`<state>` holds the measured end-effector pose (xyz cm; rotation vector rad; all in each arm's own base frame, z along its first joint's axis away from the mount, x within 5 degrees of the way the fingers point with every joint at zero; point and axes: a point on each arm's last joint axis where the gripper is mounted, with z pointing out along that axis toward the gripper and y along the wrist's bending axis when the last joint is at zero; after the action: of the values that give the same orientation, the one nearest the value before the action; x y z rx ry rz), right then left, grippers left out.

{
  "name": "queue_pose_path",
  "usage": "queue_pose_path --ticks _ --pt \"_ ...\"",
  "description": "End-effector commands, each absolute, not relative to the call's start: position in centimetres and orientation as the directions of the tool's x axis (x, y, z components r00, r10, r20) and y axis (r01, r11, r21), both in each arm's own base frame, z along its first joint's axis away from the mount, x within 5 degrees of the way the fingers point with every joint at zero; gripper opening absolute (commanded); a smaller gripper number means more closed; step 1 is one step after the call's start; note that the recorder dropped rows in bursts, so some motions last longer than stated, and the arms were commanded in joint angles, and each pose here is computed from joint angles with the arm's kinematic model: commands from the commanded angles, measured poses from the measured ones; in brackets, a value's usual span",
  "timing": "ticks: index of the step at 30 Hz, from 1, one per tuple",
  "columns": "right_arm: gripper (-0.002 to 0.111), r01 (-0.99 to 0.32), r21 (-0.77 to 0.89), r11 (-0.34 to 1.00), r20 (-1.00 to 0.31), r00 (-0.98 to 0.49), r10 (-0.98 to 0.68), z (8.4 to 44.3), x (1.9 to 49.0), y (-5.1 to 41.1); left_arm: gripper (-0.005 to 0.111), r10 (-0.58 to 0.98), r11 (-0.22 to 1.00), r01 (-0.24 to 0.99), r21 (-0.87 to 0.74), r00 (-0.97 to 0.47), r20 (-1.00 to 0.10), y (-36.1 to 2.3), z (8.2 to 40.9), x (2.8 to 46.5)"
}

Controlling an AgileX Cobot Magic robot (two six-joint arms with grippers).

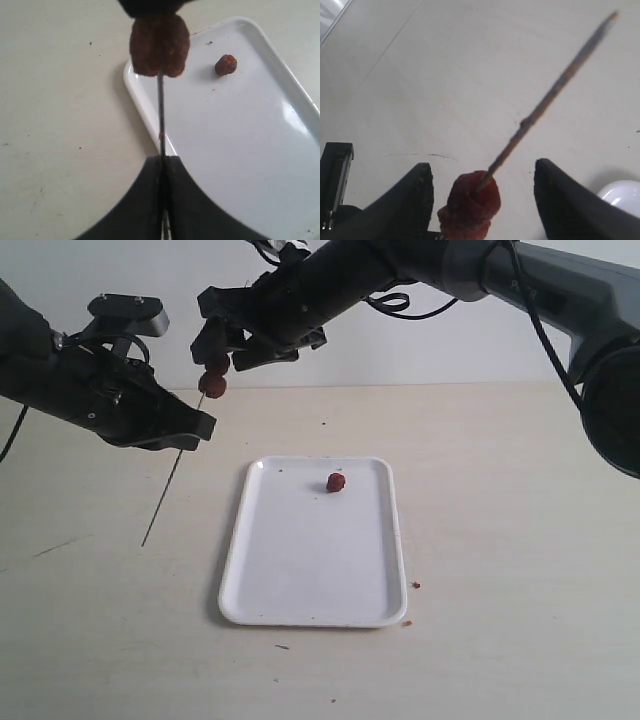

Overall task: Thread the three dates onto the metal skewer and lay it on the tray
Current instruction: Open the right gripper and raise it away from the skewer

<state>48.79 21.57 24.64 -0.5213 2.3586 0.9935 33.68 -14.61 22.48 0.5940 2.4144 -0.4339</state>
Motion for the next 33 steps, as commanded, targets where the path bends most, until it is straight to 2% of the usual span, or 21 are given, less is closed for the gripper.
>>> queue_pose_path --ticks 1,7,14,20,22,27,30,33 --pt "0.059 -0.538 0.532 0.654 -0.625 -0.771 -0.125 25.4 48.9 21.4 0.000 0.300 0.846 0.505 -0.170 -0.715 -0.631 -14.6 22.7 33.7" --pt "0.059 -0.520 0.537 0.664 -0.634 -0.768 -0.090 25.8 49.4 20.4 0.000 0.300 0.852 0.497 -0.164 -0.720 -0.626 -14.5 22.2 33.5" --pt "0.064 -0.547 0.512 0.662 -0.665 -0.740 -0.098 27.9 48.8 20.0 0.000 0.314 0.850 0.505 -0.150 -0.714 -0.625 -14.4 22.2 33.5" --pt "0.064 -0.574 0.392 0.719 -0.696 -0.696 -0.176 30.1 48.0 19.0 0.000 0.344 0.839 0.523 -0.150 -0.723 -0.599 -14.4 22.0 33.2" --pt "0.064 -0.540 0.338 0.771 -0.675 -0.710 -0.202 30.5 47.7 18.2 0.000 0.363 0.832 0.535 -0.150 -0.728 -0.582 -14.4 21.9 33.0" --pt "0.064 -0.348 0.195 0.917 -0.572 -0.800 -0.181 29.9 47.9 15.1 0.000 0.390 0.837 0.531 -0.131 -0.747 -0.538 -14.1 21.6 32.7" --pt "0.064 -0.305 0.117 0.945 -0.499 -0.841 -0.209 29.2 47.7 13.7 0.000 0.379 0.862 0.496 -0.105 -0.767 -0.517 -13.6 21.4 32.8" --pt "0.064 -0.316 0.085 0.945 -0.434 -0.866 -0.250 28.3 47.5 13.4 0.000 0.374 0.870 0.484 -0.097 -0.774 -0.510 -13.5 21.4 32.8"
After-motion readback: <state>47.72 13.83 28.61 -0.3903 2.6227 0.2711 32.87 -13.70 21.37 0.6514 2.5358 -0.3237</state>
